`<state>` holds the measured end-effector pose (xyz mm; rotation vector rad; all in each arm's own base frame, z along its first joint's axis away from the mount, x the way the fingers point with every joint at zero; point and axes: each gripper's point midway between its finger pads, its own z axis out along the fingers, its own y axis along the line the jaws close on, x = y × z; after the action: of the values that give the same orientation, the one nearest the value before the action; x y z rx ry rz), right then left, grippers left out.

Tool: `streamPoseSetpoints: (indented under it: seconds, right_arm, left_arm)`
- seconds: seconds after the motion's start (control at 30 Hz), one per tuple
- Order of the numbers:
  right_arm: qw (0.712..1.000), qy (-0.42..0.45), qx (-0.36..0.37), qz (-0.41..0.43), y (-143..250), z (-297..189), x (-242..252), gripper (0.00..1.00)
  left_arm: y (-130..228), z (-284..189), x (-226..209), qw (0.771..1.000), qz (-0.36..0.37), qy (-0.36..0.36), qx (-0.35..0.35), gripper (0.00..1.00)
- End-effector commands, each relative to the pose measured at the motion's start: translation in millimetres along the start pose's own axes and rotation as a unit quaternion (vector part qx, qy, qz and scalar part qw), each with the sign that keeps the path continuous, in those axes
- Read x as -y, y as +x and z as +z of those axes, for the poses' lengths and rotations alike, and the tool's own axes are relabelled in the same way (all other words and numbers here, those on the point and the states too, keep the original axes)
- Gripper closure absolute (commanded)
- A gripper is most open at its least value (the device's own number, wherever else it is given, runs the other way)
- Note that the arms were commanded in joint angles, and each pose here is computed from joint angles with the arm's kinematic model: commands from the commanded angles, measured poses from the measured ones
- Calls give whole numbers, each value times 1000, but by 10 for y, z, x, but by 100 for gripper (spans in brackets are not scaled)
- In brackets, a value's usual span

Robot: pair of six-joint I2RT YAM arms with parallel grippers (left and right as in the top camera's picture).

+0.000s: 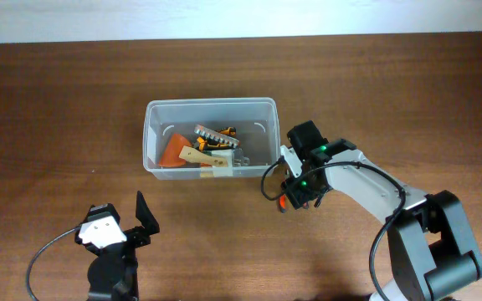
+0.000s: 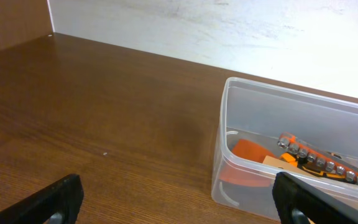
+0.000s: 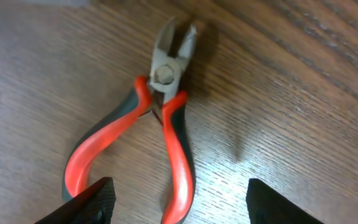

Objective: Pack container
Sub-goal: 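Lower the right gripper over the red-handled pliers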

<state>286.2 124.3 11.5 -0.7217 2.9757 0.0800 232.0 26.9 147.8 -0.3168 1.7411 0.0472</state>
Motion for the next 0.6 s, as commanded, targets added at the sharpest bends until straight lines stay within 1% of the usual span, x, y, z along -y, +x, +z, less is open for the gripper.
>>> streamPoseSetpoints:
  seconds: [0.0,0.2,0.37,0.5,0.57]
  right_arm:
    - [999,25,-17,34,102,69,70,32]
    - [997,9,-6,71,67,13,153,31]
    - [996,-24,26,87,-7,-155,150,31]
    - [995,-21,22,91,30,-185,174,31]
    - [994,-22,22,110,31,-185,174,31]
  left_arm:
    - [10,0,-1,1000,5,0,0,1]
    - [10,0,-1,1000,5,0,0,1]
    - [10,0,-1,1000,5,0,0,1]
    - [10,0,-1,1000,5,0,0,1]
    - [10,0,-1,1000,5,0,0,1]
